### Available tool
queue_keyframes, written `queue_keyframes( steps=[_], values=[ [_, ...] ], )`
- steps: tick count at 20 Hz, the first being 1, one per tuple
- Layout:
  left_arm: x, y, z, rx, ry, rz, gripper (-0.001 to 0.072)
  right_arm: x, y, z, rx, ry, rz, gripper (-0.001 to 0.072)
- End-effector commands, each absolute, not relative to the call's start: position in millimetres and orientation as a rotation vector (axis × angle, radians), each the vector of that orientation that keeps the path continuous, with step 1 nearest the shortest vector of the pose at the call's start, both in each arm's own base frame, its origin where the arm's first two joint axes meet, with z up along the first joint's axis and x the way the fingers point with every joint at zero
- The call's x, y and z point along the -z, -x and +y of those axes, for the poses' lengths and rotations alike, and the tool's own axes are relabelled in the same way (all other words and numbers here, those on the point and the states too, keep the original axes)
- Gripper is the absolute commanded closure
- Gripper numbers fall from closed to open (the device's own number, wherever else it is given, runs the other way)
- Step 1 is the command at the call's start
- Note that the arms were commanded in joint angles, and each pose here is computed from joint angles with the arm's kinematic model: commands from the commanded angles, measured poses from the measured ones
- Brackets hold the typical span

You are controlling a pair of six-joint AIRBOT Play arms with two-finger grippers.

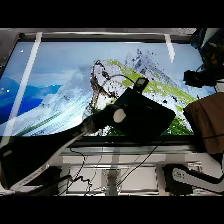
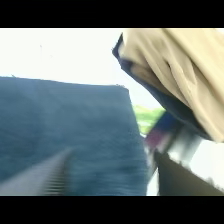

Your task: Fold the clothes and pants, and hang the long-sleeved shirts on hangers.

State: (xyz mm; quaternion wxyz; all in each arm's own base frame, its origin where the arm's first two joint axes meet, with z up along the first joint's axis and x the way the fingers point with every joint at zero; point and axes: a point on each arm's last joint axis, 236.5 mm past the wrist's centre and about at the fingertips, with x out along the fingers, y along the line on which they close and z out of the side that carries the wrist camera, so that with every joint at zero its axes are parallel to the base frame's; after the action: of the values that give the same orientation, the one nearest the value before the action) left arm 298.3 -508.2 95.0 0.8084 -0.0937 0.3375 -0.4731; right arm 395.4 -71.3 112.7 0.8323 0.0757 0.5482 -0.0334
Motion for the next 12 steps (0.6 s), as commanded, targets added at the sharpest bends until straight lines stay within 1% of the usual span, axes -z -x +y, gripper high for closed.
queue_keyframes(
  steps=[1,2,5,6,7,8,9,10,11,12],
  values=[
    [-136,-343,-438,0.951,-0.054,0.578,0.0565,-115,-356,-85,0.037,-0.2,1.107,0.0677],
    [-151,-358,-414,0.909,-0.072,0.552,0.0682,-114,-341,-75,-0.021,-0.229,1.077,0.0677],
    [-179,-383,-364,0.826,-0.034,0.539,0.0684,-109,-304,-3,-0.313,-0.34,0.922,0.0676],
    [-179,-382,-352,0.815,-0.04,0.565,0.0684,-102,-293,12,-0.348,-0.368,0.895,0.0675],
    [-176,-380,-344,0.811,-0.048,0.597,0.0684,-87,-284,15,-0.313,-0.396,0.897,0.0564],
    [-170,-376,-339,0.812,-0.06,0.633,0.0684,-67,-276,8,-0.222,-0.451,0.927,0.0198],
    [-164,-372,-338,0.817,-0.07,0.661,0.0684,-47,-267,-4,-0.11,-0.514,0.98,0.0019],
    [-159,-370,-338,0.82,-0.076,0.682,0.0684,-23,-253,-18,0.009,-0.559,1.057,0.0017],
    [-155,-368,-340,0.825,-0.08,0.694,0.0684,-6,-241,-29,0.09,-0.576,1.118,0.0033],
    [-152,-366,-343,0.831,-0.084,0.699,0.0684,4,-233,-33,0.125,-0.577,1.158,0.0033]
  ],
)
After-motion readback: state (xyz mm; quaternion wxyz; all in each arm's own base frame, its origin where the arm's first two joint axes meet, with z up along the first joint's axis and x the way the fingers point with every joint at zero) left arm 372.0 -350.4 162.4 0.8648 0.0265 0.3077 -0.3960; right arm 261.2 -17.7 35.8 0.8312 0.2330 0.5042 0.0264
